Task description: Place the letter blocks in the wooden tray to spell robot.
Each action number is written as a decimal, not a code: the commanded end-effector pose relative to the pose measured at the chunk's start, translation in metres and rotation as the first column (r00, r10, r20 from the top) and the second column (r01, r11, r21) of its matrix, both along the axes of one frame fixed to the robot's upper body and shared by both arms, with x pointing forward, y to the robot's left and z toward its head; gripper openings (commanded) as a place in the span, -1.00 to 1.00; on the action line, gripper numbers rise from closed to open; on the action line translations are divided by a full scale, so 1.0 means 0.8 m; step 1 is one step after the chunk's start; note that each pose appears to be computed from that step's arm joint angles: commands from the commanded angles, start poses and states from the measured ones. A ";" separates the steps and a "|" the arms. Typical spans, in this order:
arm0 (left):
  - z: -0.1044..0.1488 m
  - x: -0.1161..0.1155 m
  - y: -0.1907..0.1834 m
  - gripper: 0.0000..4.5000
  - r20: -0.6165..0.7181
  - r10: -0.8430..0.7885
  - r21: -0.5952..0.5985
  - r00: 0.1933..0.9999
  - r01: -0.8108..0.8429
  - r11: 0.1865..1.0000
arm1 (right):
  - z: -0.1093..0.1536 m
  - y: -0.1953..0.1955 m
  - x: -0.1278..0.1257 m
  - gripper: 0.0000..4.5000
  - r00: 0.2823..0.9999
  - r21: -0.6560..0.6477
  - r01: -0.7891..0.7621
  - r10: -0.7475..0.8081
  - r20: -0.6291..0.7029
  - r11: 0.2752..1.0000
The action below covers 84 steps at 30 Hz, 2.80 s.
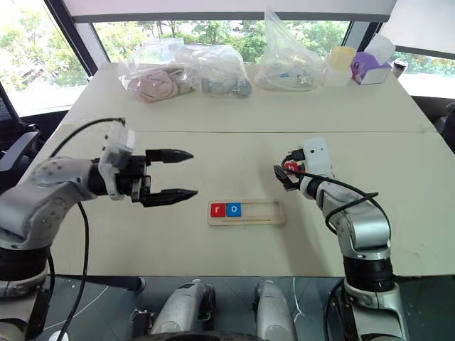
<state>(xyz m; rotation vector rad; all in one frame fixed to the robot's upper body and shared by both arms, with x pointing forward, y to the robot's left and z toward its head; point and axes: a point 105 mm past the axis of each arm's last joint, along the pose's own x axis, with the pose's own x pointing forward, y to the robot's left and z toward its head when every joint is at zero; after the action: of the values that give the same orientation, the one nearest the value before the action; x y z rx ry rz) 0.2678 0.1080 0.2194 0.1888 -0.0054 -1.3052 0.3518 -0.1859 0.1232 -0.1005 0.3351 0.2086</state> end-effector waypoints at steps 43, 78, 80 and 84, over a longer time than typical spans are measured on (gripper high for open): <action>-0.008 -0.010 0.009 1.00 0.002 -0.035 0.083 0.999 0.035 0.996 | 0.014 -0.004 -0.044 -0.48 0.992 0.033 0.072 -0.069 -0.102 0.997; -0.009 0.002 0.000 1.00 0.045 -0.043 0.089 0.998 0.038 0.995 | 0.024 -0.002 -0.122 0.95 0.950 -0.117 -0.253 0.223 -0.218 0.960; -0.009 0.003 0.000 1.00 0.048 -0.042 0.090 0.998 0.038 0.995 | 0.036 -0.006 -0.125 0.95 0.907 -0.174 -0.390 0.344 -0.244 0.904; -0.009 0.004 -0.001 1.00 0.059 -0.041 0.093 0.997 0.035 0.995 | 0.043 -0.012 -0.138 0.95 0.760 -0.224 -0.643 0.572 -0.309 0.733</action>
<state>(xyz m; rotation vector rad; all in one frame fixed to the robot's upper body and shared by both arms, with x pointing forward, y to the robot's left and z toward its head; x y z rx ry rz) 0.2724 0.1098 0.2018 0.2657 0.0552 -1.3344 0.2453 -0.2046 0.1527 -0.4807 0.6012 0.7049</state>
